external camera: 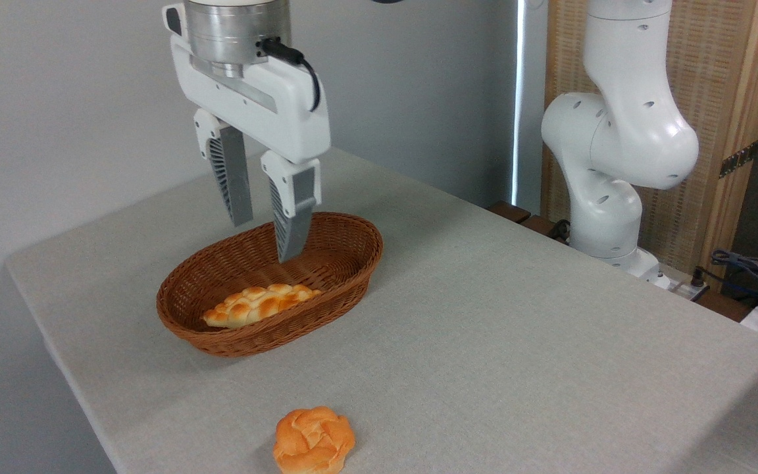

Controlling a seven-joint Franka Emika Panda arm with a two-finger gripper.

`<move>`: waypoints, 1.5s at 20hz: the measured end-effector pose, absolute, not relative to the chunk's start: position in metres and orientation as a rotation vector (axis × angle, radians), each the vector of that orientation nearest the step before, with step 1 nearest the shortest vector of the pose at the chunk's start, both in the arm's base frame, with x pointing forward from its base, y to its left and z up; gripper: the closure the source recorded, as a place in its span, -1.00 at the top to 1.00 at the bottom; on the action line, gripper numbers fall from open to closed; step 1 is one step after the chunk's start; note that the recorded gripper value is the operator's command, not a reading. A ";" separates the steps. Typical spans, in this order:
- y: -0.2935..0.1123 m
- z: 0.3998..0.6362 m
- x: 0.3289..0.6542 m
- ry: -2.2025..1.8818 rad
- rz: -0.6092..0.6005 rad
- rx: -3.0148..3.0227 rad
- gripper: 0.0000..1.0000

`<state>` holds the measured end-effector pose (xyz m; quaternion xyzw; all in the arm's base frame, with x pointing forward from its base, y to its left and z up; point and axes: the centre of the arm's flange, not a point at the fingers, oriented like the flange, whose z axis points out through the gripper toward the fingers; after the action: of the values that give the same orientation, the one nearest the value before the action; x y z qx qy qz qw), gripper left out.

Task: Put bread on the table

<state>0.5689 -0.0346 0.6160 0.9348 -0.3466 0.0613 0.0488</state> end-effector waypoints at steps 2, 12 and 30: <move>-0.048 0.615 0.568 -1.060 0.181 2.844 1.00; -0.024 0.613 0.570 -1.044 0.169 2.850 1.00; -0.027 0.606 0.562 -1.135 0.026 2.893 1.00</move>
<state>0.5622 -0.0269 0.6060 0.9308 -0.3651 0.0084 0.0169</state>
